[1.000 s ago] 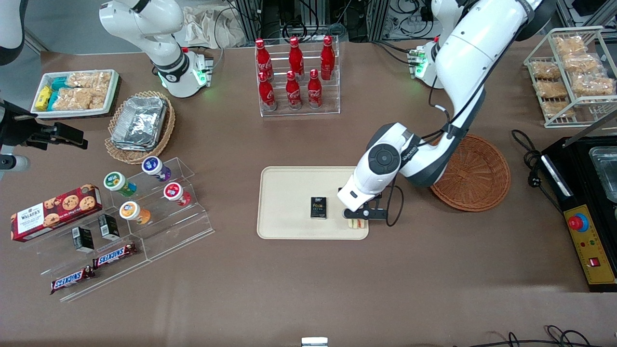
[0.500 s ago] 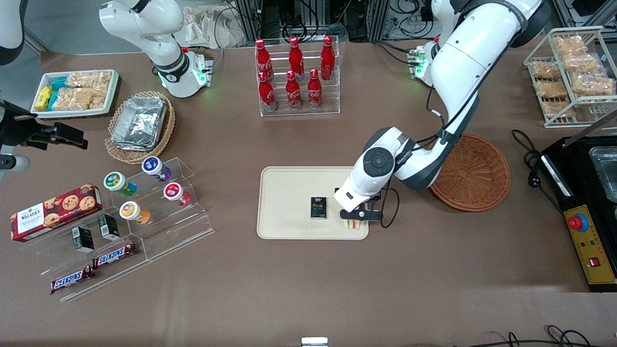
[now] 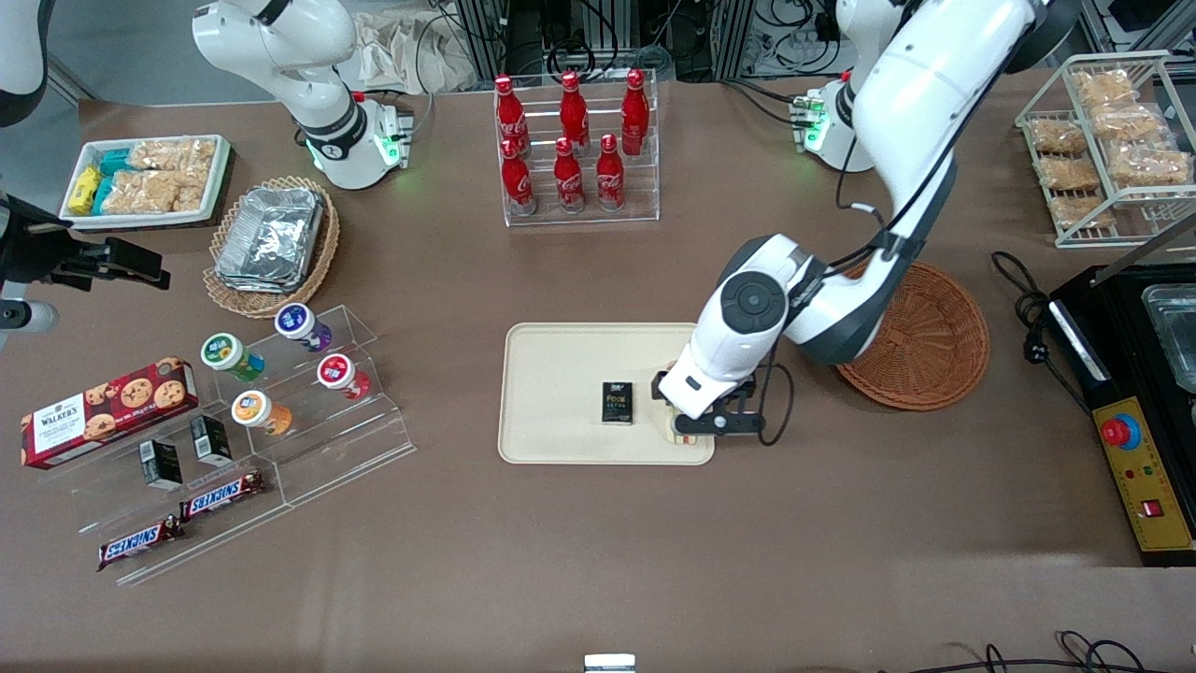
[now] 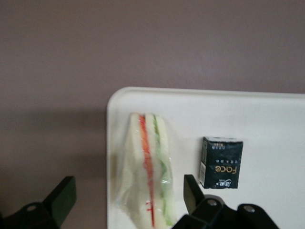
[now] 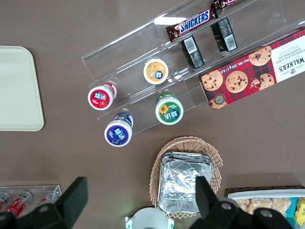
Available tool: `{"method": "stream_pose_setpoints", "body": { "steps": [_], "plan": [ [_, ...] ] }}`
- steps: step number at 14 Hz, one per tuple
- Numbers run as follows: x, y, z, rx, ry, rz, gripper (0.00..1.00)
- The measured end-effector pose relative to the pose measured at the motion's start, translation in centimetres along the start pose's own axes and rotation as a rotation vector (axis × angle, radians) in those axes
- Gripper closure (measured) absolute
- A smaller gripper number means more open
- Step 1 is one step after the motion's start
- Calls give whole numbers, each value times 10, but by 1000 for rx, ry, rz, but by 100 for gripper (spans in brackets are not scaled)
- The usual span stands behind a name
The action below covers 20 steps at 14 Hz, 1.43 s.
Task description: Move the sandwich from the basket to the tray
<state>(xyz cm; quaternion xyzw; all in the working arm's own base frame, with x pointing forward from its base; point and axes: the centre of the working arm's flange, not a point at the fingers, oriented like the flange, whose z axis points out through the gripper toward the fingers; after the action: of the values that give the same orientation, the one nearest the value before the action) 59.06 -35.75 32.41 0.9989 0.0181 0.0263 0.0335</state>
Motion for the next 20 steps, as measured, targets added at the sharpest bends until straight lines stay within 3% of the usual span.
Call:
{"method": "stream_pose_setpoints", "body": {
  "steps": [4,8,11,14,20],
  "plan": [
    [16,-51,-86,76,38,-77,0],
    [30,-118,-149,127,63,-181,0],
    [29,-185,-191,162,-7,-135,0],
    [28,-272,-232,156,-53,-91,0],
    [17,-385,-272,141,-81,60,0]
  ]
}}
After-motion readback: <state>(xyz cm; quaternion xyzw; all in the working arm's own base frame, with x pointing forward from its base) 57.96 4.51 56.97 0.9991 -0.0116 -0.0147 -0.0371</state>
